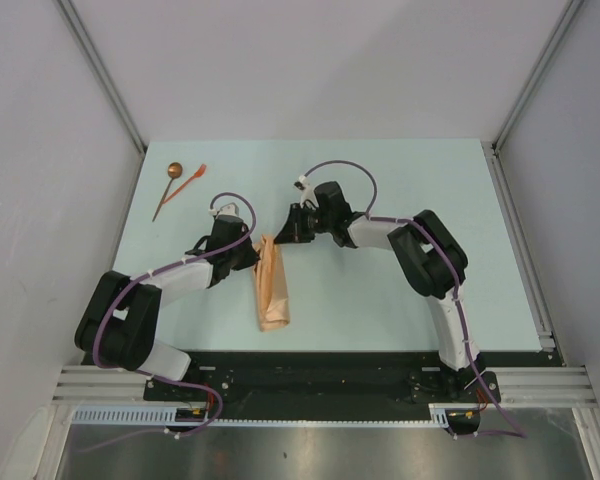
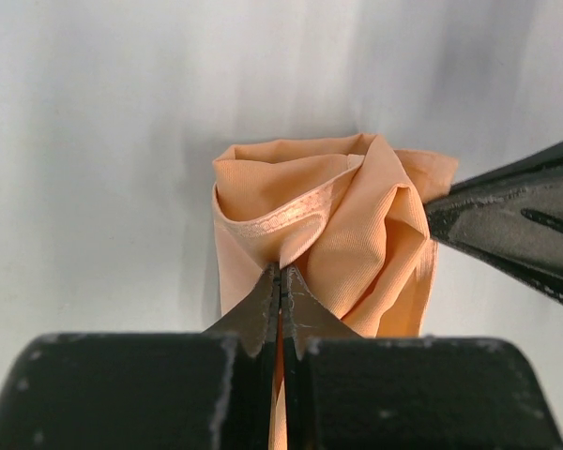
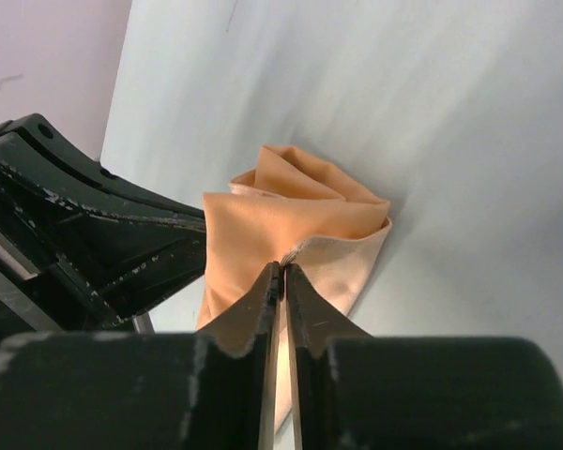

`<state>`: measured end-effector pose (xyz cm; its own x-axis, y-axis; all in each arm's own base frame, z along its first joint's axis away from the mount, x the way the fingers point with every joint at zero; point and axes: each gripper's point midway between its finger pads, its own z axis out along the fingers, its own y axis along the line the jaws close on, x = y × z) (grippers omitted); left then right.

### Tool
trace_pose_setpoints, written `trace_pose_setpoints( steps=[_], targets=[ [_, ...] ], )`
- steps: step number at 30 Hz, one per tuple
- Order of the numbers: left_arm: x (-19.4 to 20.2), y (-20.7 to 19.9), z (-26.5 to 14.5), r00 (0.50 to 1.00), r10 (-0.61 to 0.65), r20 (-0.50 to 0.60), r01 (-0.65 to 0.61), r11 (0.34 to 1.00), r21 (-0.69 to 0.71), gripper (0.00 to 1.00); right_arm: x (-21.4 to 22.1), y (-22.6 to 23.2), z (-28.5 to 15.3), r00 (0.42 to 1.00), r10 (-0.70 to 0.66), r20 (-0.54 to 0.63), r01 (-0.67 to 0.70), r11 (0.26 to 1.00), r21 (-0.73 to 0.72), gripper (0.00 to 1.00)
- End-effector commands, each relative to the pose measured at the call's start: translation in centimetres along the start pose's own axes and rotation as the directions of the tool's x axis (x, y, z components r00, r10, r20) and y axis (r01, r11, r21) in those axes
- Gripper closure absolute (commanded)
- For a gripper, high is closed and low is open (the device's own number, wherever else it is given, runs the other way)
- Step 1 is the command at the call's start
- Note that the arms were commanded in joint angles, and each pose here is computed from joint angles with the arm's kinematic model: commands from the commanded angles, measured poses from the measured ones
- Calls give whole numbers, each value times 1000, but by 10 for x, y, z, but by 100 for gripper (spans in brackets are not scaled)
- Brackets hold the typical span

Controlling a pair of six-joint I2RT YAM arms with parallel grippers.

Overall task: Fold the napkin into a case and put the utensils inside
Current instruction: Stuff the top corner of the smaller-rectangle-folded napkin into the folded napkin.

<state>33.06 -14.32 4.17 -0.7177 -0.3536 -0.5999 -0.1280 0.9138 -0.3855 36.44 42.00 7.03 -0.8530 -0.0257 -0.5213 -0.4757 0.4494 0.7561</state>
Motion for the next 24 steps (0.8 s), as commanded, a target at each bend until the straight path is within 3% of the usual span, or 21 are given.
trace_pose_setpoints(
  steps=[1, 12, 24],
  targets=[
    [-9, -10, -4, 999, -28, 28, 27, 999, 46, 100, -20, 13, 10, 997, -69, 37, 70, 997, -35, 98],
    [-10, -16, -2, 998, -57, 12, 56, 997, 59, 100, -14, 45, 20, 990, -141, 20, 143, 982, -124, 100],
    [-24, -22, -6, 993, -97, 64, 91, 992, 83, 100, 39, 30, 54, 994, -65, -88, 47, 980, -192, 100]
  ],
)
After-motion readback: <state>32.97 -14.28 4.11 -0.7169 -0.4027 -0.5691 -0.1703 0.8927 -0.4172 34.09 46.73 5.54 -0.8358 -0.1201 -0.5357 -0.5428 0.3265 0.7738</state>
